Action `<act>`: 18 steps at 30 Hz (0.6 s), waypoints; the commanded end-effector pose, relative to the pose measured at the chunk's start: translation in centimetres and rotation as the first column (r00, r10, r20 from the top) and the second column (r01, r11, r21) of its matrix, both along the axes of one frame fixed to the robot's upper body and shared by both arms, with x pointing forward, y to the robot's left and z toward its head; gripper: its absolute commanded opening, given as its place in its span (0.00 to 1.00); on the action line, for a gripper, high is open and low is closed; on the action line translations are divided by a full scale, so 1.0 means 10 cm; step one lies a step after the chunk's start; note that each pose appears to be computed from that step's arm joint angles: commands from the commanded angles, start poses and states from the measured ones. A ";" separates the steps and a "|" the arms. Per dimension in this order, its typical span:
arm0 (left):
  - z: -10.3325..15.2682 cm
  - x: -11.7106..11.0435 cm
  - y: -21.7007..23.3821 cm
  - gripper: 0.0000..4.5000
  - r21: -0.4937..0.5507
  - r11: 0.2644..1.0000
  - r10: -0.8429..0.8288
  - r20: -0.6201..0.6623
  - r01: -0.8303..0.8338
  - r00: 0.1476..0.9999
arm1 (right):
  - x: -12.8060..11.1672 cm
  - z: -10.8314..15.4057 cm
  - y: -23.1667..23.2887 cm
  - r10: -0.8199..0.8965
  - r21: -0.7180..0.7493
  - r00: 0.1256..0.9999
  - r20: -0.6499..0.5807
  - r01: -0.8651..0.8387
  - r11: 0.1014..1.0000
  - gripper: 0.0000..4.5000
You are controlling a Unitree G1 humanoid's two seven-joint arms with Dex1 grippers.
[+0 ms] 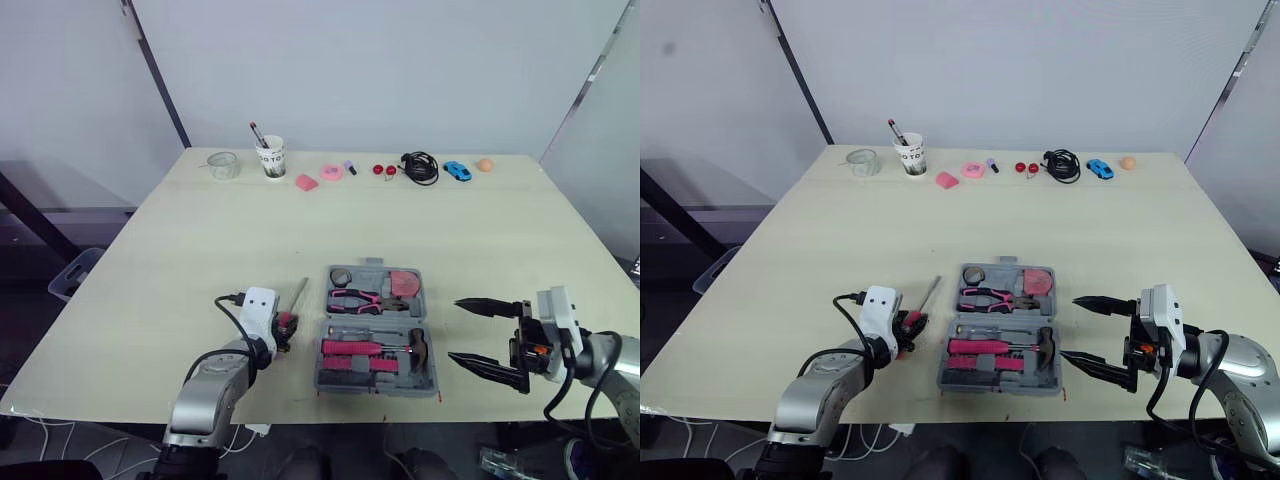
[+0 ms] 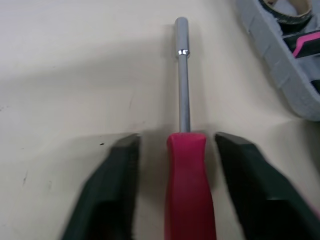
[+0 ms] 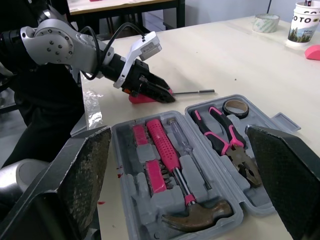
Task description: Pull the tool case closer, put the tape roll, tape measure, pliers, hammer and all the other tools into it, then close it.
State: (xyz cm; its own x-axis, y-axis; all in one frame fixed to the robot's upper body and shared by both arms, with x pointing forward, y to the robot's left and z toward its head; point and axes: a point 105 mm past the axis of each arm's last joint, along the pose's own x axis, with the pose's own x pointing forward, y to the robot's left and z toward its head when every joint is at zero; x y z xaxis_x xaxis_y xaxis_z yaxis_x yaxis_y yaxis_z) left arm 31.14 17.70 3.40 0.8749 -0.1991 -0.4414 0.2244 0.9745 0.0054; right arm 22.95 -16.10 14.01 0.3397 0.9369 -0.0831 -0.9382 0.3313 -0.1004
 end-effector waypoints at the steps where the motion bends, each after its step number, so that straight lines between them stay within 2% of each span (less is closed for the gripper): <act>1: -0.02 -0.05 -0.06 0.20 0.004 1.000 -0.014 -0.007 0.014 1.000 | 0.01 0.09 -0.03 -0.003 -0.008 0.999 0.052 0.004 1.000 1.00; 2: -0.02 -0.06 -0.06 0.13 0.005 1.000 -0.012 -0.008 0.012 1.000 | 0.01 0.09 -0.03 -0.004 -0.007 0.999 0.052 0.004 1.000 1.00; 3: -0.03 -0.06 -0.06 0.13 0.006 1.000 -0.008 -0.010 0.008 1.000 | 0.01 0.09 -0.03 -0.004 -0.006 0.999 0.053 0.004 1.000 1.00; 18: 0.06 -0.05 0.09 0.13 0.039 0.999 -0.005 0.022 0.004 1.000 | -0.04 0.11 0.04 0.083 0.024 0.996 0.035 -0.084 0.996 1.00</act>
